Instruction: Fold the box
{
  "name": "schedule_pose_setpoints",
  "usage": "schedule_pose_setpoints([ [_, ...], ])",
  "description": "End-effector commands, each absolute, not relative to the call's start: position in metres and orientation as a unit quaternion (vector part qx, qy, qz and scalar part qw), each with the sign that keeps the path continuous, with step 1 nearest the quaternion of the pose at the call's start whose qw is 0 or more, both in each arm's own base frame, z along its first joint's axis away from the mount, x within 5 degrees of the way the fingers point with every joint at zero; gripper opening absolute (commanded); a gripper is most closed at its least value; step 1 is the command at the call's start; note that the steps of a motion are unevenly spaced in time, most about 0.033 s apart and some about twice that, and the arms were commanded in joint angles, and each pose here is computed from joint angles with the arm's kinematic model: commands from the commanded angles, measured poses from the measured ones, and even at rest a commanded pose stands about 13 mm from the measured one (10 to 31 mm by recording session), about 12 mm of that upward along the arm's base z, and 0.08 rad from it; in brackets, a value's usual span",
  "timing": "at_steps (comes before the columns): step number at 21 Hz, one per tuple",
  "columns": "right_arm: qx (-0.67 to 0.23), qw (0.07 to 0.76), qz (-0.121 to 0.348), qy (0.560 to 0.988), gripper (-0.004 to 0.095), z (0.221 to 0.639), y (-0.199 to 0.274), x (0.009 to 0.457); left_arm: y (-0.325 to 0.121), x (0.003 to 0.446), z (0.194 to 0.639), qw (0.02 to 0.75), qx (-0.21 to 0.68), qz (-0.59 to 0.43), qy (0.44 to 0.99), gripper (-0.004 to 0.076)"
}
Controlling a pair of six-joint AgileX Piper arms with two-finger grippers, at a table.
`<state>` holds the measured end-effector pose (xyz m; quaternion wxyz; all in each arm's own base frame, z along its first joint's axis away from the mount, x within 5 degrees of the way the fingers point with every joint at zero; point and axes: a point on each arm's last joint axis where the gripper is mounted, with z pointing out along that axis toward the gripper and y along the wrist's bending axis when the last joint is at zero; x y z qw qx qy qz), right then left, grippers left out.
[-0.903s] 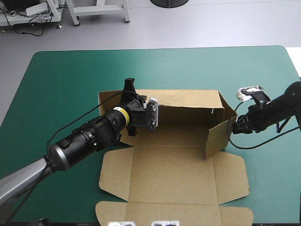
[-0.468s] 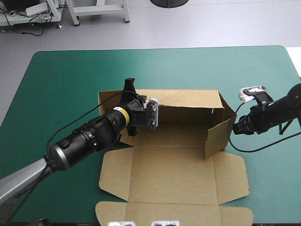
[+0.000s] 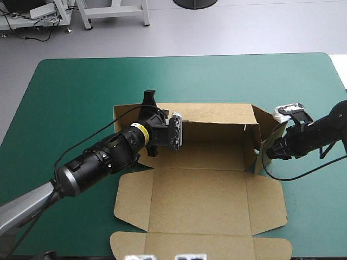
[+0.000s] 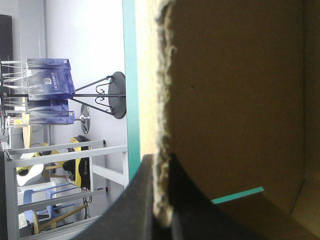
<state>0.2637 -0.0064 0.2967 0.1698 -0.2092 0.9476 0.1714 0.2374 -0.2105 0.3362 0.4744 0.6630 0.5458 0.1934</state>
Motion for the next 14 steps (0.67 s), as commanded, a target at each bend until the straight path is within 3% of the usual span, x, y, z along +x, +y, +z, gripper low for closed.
schedule_pose_setpoints([
  [1, -0.215, 0.214, 0.169, 0.938, 0.0358, 0.314, -0.004, 0.262, -0.205, 0.234, 0.349, 0.484, 0.644, 0.191, 0.560, -0.0006],
  [6, -0.221, 0.212, 0.139, 0.942, 0.0358, 0.312, -0.009, 0.263, -0.205, 0.234, 0.349, 0.484, 0.644, 0.191, 0.560, -0.0006],
  [9, -0.198, 0.193, 0.076, 0.958, 0.0358, 0.312, -0.021, 0.264, -0.205, 0.234, 0.349, 0.484, 0.644, 0.191, 0.560, -0.0006],
  [14, -0.214, 0.233, 0.045, 0.948, 0.0358, 0.325, -0.024, 0.272, -0.205, 0.234, 0.349, 0.484, 0.644, 0.191, 0.560, -0.0006],
])
